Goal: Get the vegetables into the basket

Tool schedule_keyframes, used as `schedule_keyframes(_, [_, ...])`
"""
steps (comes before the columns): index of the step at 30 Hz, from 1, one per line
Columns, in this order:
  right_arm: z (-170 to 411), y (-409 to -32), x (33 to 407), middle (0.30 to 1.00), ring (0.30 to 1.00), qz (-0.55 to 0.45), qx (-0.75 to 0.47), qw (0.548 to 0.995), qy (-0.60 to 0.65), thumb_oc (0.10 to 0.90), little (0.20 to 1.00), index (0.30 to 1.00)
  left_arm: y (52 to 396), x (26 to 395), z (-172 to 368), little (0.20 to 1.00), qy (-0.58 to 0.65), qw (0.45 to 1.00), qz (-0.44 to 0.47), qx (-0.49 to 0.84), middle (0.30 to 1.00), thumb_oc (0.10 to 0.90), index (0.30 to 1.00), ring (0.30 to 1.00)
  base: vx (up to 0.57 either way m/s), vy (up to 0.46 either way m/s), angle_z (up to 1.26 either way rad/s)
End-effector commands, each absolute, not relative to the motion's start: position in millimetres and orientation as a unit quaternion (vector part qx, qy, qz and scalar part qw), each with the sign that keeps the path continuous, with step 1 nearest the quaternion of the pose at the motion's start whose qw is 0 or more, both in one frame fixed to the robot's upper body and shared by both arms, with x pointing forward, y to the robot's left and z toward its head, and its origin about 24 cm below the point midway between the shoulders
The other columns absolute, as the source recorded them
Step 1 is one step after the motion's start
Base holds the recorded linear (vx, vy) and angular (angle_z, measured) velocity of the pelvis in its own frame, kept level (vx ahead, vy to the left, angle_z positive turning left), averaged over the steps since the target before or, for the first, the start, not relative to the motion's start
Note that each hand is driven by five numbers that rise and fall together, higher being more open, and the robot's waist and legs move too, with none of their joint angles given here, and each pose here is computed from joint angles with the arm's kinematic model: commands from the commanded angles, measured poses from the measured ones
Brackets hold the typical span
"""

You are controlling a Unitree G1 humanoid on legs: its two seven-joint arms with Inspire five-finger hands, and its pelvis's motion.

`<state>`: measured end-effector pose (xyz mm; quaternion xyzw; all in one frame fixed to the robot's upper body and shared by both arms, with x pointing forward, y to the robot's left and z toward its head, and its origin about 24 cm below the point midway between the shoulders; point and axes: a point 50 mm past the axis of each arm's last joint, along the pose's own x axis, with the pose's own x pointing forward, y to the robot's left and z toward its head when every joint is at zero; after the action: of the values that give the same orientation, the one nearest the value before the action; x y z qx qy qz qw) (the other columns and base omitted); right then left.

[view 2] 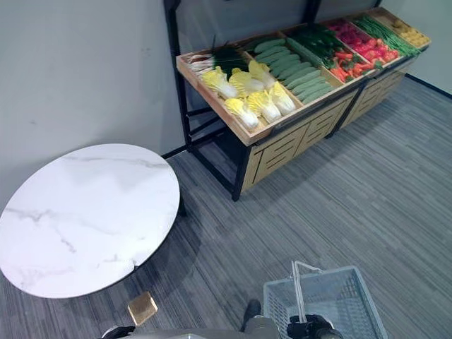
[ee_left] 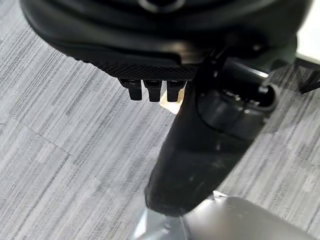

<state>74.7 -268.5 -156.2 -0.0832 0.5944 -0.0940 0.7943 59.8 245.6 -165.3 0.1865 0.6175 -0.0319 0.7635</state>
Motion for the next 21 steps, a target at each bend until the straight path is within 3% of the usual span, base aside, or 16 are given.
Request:
schedule_keyframes(1, [-155, -244, 111, 0.3, 0.3, -0.052, -0.067, 0.832, 0.548, 0.4, 0.3, 0.3, 246, 89, -161, 1.0, 0.589, 0.784, -0.029, 0.194, 1.0, 0.9, 1.0, 1.0, 0.08, -0.083, -0.09])
schedule_keyframes(21, [-155, -247, 107, 0.3, 0.3, -0.044, -0.085, 0.826, 0.556, 0.4, 0.3, 0.3, 227, 113, -159, 1.0, 0.56, 0.811, -0.019, 0.167, 1.0, 0.9, 1.0, 1.0, 0.14, -0.201, 0.01])
